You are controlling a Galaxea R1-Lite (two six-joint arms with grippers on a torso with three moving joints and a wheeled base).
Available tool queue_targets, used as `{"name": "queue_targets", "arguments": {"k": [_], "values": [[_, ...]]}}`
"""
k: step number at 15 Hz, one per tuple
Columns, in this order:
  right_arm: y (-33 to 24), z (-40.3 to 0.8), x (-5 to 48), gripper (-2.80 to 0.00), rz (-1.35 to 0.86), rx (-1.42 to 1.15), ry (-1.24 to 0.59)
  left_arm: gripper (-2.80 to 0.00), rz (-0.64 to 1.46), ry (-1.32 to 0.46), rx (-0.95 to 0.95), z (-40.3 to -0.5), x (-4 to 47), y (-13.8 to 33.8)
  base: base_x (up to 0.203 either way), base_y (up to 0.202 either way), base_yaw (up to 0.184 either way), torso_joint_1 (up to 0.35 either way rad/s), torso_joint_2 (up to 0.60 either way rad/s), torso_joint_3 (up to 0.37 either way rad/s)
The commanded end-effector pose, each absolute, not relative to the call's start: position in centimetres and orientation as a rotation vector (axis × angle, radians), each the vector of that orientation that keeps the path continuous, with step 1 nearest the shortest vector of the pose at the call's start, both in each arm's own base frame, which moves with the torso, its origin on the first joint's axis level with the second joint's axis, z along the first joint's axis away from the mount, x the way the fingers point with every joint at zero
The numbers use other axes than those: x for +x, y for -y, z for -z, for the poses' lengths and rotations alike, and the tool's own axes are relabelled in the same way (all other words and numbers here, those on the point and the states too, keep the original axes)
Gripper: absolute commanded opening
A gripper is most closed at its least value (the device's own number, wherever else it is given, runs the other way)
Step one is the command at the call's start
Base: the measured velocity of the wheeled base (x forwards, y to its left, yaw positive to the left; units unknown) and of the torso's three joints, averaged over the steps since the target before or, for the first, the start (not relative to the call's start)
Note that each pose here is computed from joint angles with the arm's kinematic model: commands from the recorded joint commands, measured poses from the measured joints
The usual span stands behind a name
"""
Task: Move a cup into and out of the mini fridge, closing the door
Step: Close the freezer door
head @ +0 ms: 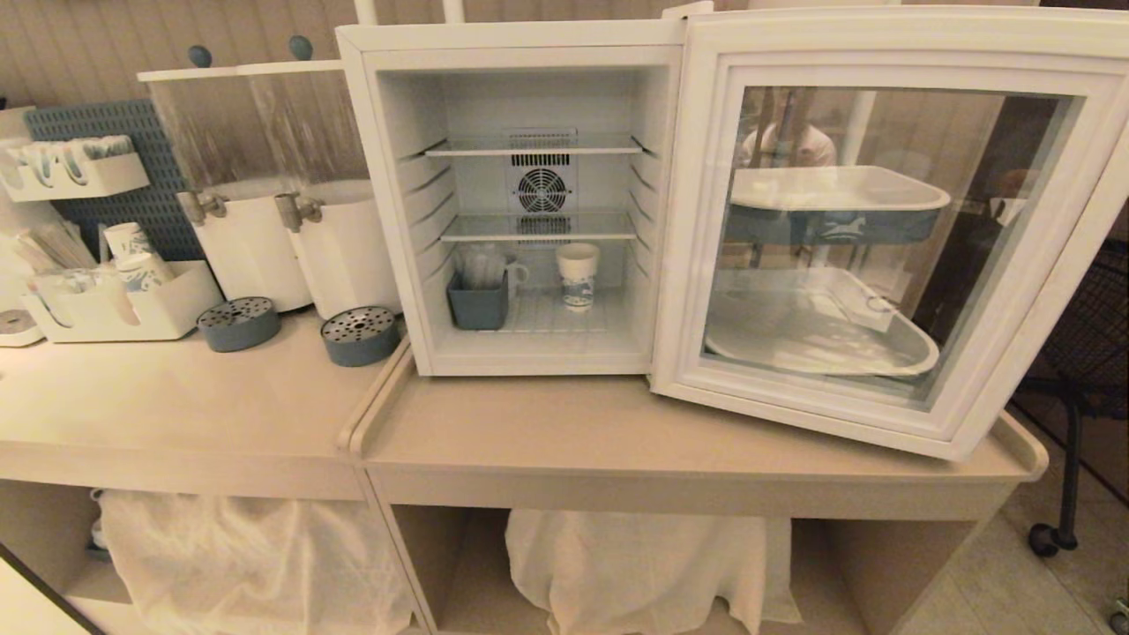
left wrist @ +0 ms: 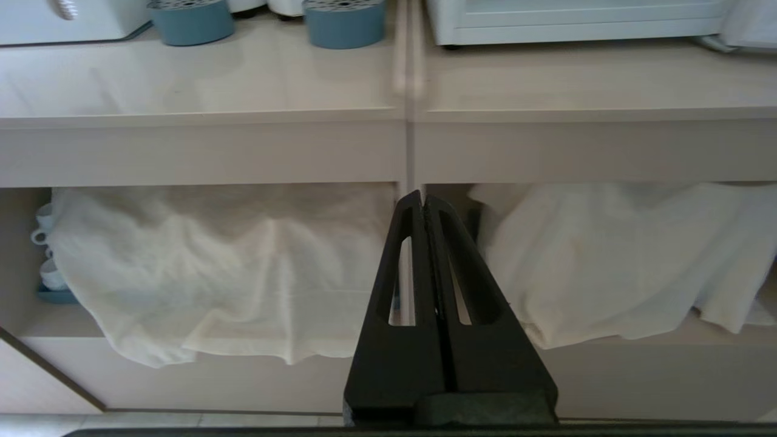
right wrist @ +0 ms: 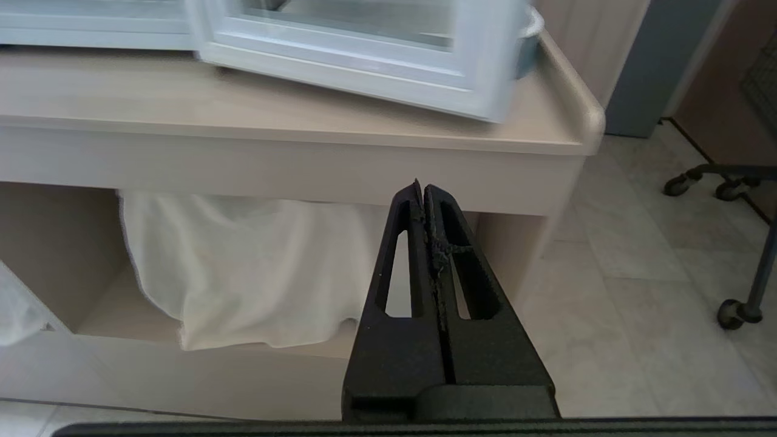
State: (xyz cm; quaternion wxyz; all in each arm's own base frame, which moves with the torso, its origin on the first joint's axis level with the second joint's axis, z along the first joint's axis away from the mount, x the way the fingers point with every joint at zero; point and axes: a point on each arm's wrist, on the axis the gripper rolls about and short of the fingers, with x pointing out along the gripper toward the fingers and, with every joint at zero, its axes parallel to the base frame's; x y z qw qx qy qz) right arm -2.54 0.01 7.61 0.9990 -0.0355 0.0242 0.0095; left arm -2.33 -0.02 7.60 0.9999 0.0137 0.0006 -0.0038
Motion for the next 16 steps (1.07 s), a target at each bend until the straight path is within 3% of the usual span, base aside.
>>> {"name": "queue_targets", "arguments": {"k": [1, 6, 9, 13, 16], "values": [[0.0, -7.6, -2.5, -2.80, -0.019, -0.072, -0.048, -2.80, 0.008, -0.001, 0.028, -7.6, -2.3, 0.0, 0.000, -0.193, 0.004, -0.002, 0.00, 0.000], [0.0, -7.6, -2.6, -2.80, -0.017, -0.069, -0.049, -2.80, 0.006, -0.001, 0.025, -7.6, -2.3, 0.0, 0.000, -0.181, 0.001, 0.002, 0.00, 0.001], [0.0, -8.4, -2.7, -2.80, -0.016, -0.062, -0.024, -2.80, 0.006, -0.001, 0.023, -7.6, -2.3, 0.0, 0.000, -0.062, 0.000, 0.001, 0.00, 0.000], [0.0, -17.9, -3.4, -2.80, -0.002, 0.021, 0.105, -2.80, 0.004, 0.000, 0.020, -7.6, -2.3, 0.0, 0.000, 0.000, 0.000, 0.000, 0.00, 0.000], [0.2, -24.3, 3.8, -2.80, 0.077, 0.103, -0.072, -2.80, 0.004, 0.000, 0.020, -7.6, -2.3, 0.0, 0.000, 0.000, 0.000, 0.000, 0.00, 0.000]]}}
